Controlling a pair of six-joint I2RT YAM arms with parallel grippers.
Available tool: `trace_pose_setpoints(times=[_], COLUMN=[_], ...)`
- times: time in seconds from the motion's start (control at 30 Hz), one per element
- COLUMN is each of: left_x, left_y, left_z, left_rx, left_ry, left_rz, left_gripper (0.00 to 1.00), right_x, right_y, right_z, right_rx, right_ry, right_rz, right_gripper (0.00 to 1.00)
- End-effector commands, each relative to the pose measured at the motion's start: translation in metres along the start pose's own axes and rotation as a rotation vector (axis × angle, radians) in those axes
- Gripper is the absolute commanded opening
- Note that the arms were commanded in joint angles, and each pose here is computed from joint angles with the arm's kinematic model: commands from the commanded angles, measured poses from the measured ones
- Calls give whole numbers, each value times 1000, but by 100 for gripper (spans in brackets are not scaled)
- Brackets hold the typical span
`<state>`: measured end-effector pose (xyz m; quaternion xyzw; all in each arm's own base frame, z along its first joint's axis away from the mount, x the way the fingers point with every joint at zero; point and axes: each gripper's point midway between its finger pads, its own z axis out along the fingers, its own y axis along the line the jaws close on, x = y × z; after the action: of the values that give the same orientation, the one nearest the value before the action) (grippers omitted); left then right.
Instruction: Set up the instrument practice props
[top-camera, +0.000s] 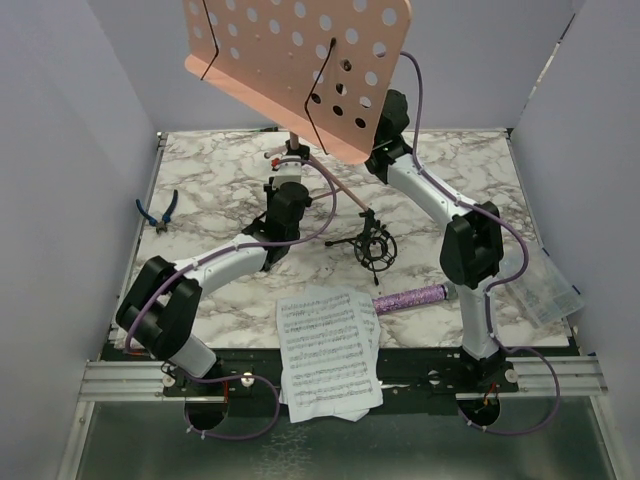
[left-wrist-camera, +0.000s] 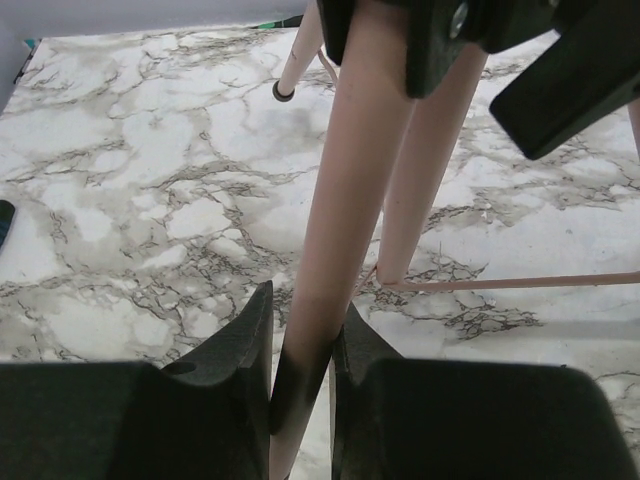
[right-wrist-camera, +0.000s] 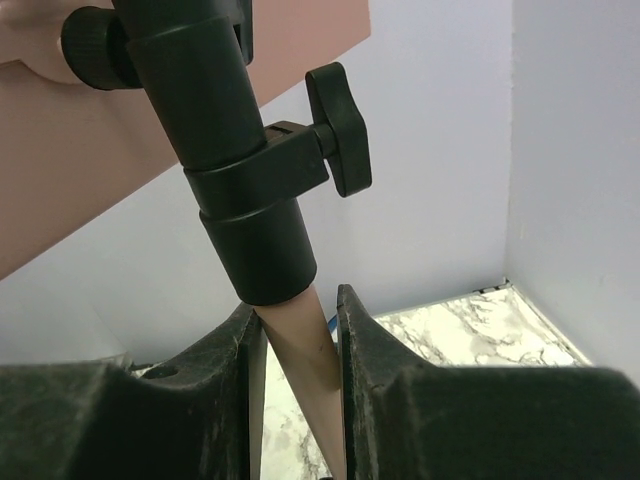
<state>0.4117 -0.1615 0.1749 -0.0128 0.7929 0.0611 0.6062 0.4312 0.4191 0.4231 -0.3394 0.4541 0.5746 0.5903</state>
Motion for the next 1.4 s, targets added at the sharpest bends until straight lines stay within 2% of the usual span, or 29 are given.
trace_pose_setpoints(times=[0.0,0.33,0.7,0.8,0.83,1.1,1.23,1.37], left_x=[38,56,61,63,64,69,67,64], left_y=[46,18,17,19,18,13,13,13], left_z=[21,33,28,28,28,32,33,32], left_rx=[-313,-240,-223,-228,-227,-208,-207,-195], left_ry=[26,89,103,106,109,135,133,133], left_rz=[-349,-453,-468,-462,-460,-452,-438,-429], left_gripper=[0,0,0,0,0,0,0,0], right_x=[-79,-22,30,39,40,51,60,66], right_y=[31,9,-14,-19,-20,-27,-28,-26], right_z=[-11,-9,-20,-22,-23,-28,-36,-48], right_rx=[-34,25,127,146,149,186,216,257], right_ry=[-144,1,96,105,107,147,159,166], right_rz=[54,177,290,298,298,269,263,244], right_gripper=[1,1,1,3,6,48,60,68])
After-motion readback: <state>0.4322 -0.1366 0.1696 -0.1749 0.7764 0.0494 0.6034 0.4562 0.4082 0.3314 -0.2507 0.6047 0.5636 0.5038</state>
